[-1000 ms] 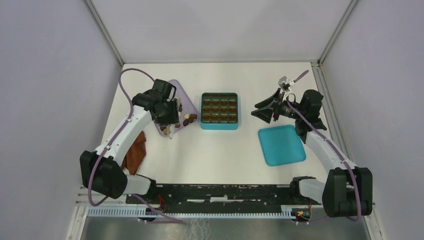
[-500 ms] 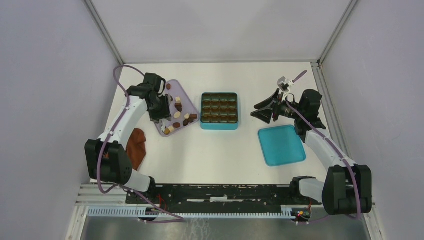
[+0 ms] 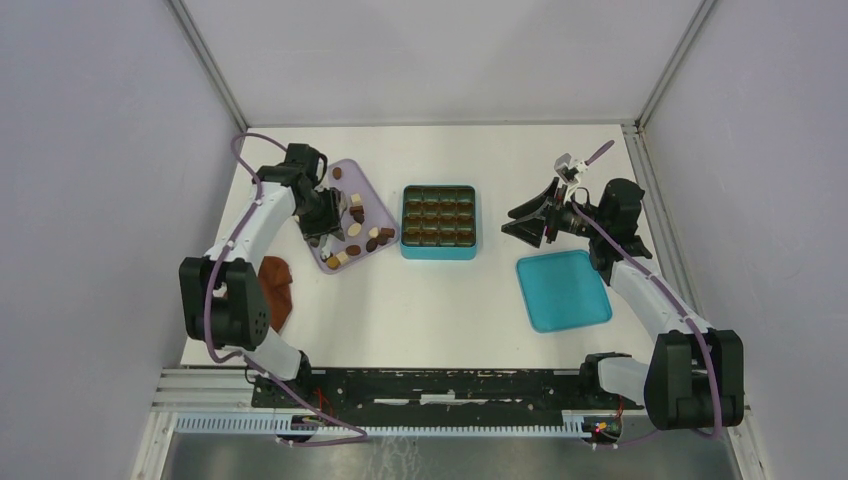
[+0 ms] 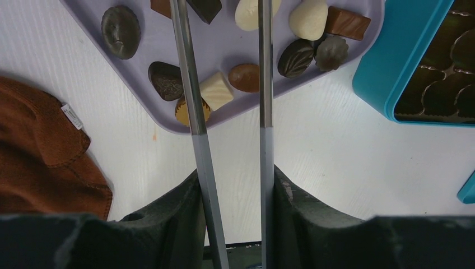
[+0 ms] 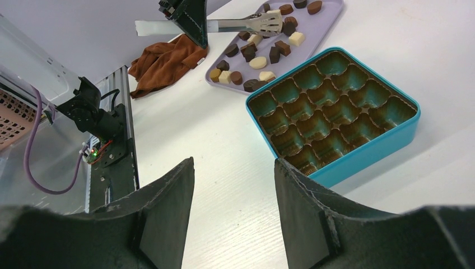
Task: Pack the chocolate
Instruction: Adjust the clamp, then pick up the fake chocolate from the plate.
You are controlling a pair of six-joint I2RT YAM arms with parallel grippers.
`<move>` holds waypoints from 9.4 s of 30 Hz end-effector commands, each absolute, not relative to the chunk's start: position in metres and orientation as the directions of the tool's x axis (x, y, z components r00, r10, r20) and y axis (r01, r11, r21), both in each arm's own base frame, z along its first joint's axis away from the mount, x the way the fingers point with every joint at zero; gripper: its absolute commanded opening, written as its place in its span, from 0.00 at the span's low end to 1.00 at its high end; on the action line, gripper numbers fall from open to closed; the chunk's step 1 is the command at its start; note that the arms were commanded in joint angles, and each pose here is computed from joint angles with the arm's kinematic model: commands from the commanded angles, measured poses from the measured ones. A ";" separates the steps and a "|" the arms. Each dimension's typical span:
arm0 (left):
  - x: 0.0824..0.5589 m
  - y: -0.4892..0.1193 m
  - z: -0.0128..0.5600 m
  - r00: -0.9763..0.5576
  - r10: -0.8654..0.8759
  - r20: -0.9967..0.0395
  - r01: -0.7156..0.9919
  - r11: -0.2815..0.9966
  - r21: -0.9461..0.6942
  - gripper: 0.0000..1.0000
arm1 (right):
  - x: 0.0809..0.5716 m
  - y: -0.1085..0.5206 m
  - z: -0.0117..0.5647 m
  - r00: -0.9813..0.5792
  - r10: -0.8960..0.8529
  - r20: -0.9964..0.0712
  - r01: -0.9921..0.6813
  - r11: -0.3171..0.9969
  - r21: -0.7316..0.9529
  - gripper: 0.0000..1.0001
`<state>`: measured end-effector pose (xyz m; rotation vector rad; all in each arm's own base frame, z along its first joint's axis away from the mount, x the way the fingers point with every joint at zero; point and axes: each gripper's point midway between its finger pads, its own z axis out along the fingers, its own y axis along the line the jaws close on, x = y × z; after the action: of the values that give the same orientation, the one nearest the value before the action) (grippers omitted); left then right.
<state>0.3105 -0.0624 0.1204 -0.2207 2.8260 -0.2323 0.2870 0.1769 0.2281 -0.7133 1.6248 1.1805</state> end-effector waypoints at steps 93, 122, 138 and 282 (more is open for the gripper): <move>0.212 -0.245 0.397 -0.544 -0.549 -0.635 0.674 0.165 -0.720 0.21 | 0.239 0.218 0.322 -0.407 0.346 -0.846 -0.886 0.078 0.458 0.64; 0.172 -0.328 0.413 -0.590 -0.481 -0.649 0.739 0.001 -0.673 0.21 | 0.260 0.264 0.402 -0.497 0.430 -0.754 -0.838 -0.014 0.545 0.66; 0.169 -0.336 0.391 -0.591 -0.439 -0.677 0.739 0.042 -0.672 0.53 | 0.263 0.270 0.406 -0.595 0.426 -0.682 -0.778 -0.092 0.621 0.00; 0.244 -0.139 0.227 -0.655 -0.331 -0.679 0.170 0.811 -0.560 0.41 | 0.276 0.177 0.260 0.070 -0.002 -0.998 -0.914 0.400 -0.065 0.62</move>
<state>0.2493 -0.1436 0.2154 -0.2271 2.1816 -0.7994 0.2827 0.1766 0.2484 -0.8393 1.4438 0.9254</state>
